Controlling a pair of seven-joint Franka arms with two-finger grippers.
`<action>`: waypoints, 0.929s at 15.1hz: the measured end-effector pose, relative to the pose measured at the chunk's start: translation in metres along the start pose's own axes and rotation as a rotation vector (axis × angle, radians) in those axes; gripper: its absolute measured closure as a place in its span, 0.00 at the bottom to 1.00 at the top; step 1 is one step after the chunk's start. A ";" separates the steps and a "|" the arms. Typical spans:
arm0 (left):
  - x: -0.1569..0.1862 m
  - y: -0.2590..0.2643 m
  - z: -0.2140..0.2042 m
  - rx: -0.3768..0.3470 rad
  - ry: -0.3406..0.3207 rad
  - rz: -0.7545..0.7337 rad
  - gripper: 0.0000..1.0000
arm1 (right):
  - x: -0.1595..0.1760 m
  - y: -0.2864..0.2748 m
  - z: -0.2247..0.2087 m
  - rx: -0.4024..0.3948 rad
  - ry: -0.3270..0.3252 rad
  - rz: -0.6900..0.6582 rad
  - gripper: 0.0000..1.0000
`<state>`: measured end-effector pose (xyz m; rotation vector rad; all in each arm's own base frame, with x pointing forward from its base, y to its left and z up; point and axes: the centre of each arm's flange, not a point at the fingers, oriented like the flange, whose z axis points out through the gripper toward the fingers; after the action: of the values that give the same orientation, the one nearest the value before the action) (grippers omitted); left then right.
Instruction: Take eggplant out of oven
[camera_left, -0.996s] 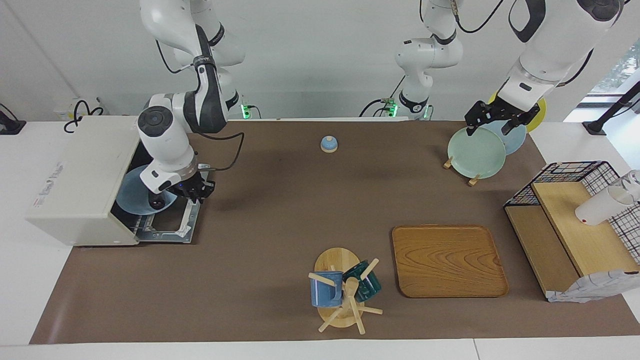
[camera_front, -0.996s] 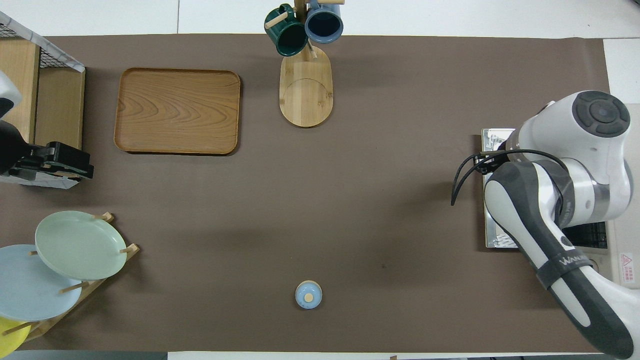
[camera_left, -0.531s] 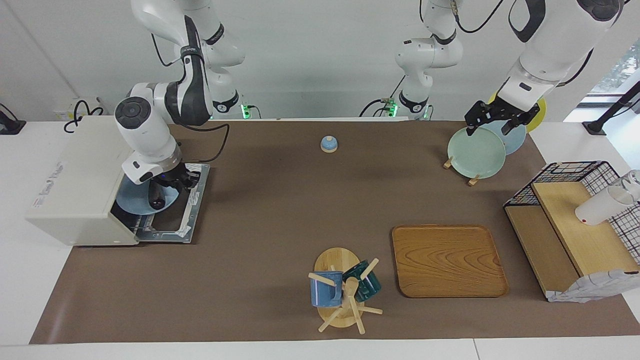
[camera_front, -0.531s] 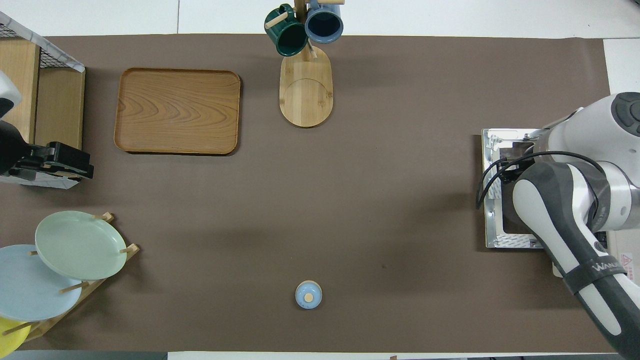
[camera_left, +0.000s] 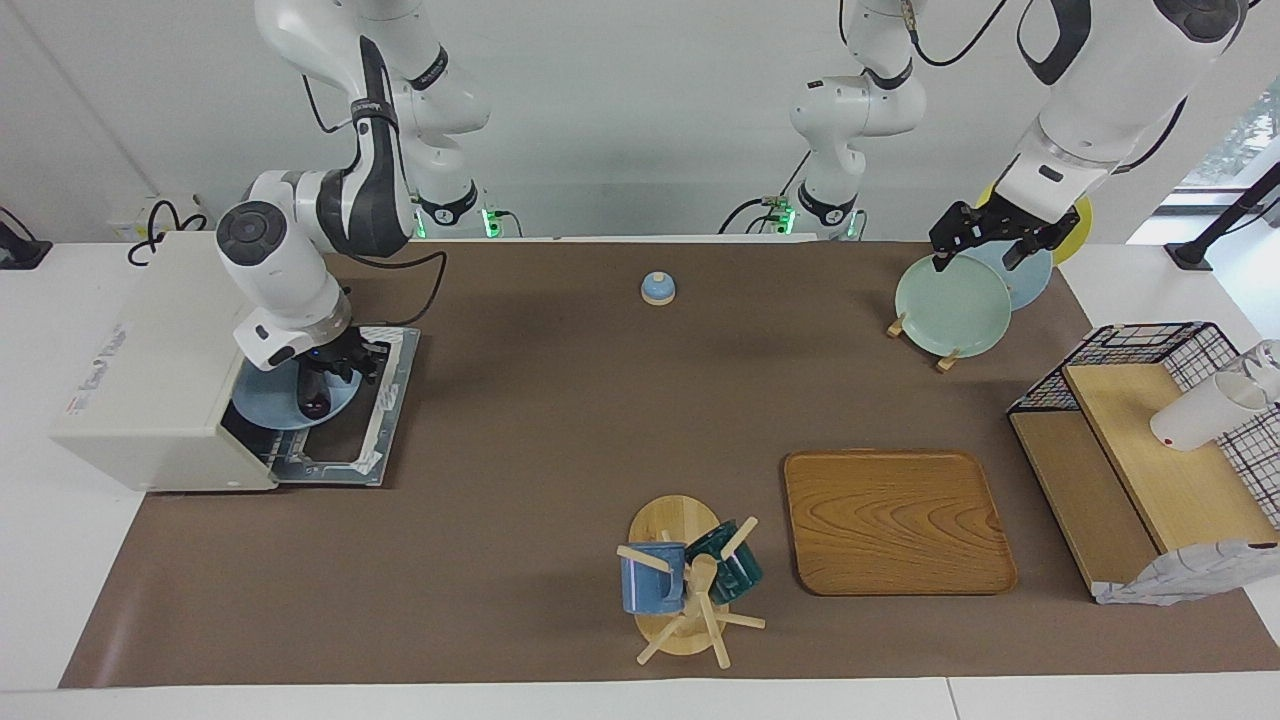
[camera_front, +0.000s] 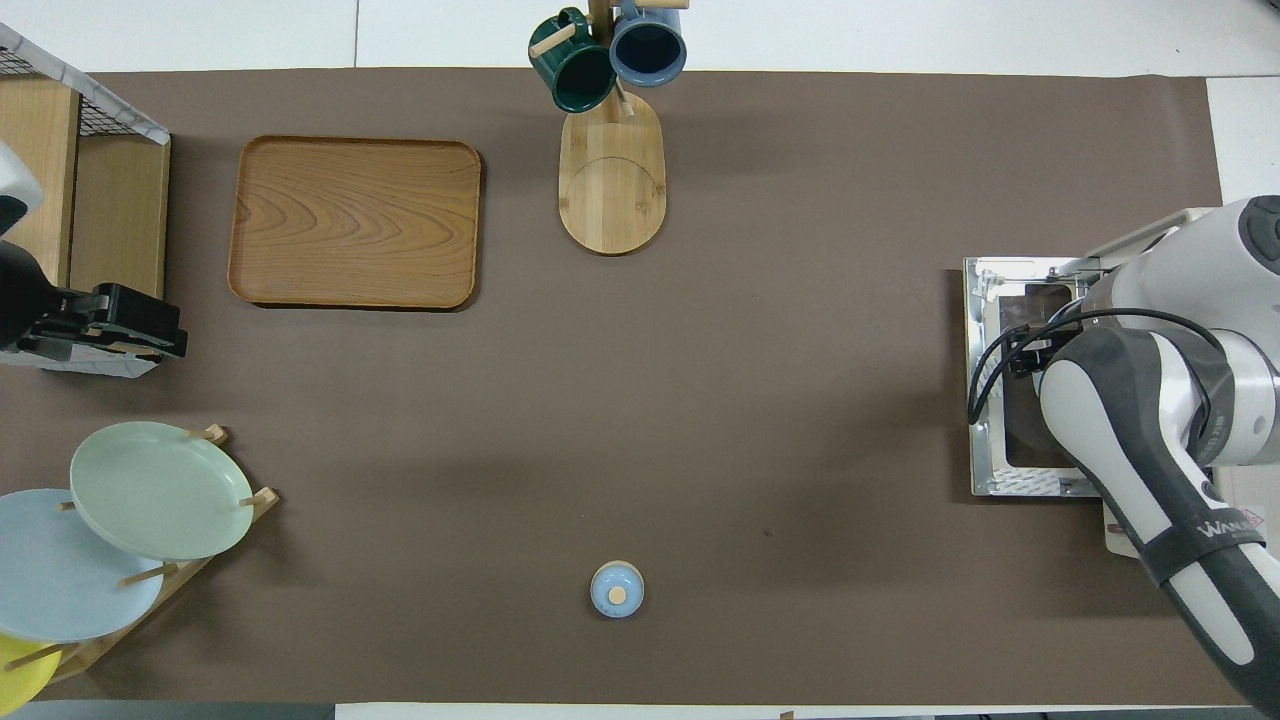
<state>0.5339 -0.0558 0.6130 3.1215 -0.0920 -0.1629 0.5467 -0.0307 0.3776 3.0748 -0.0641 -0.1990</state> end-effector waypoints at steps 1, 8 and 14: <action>0.000 0.000 0.000 0.000 0.000 0.000 0.00 | 0.000 0.000 0.002 0.001 0.010 -0.001 0.65; 0.000 0.000 0.000 0.000 0.000 0.000 0.00 | -0.006 0.004 0.013 -0.014 0.050 -0.060 0.96; 0.000 0.000 0.000 0.000 0.000 0.000 0.00 | -0.011 -0.096 -0.031 -0.098 0.043 -0.171 0.97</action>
<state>0.5339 -0.0558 0.6130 3.1215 -0.0920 -0.1629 0.5437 0.0675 0.4039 2.9845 0.2051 -0.1387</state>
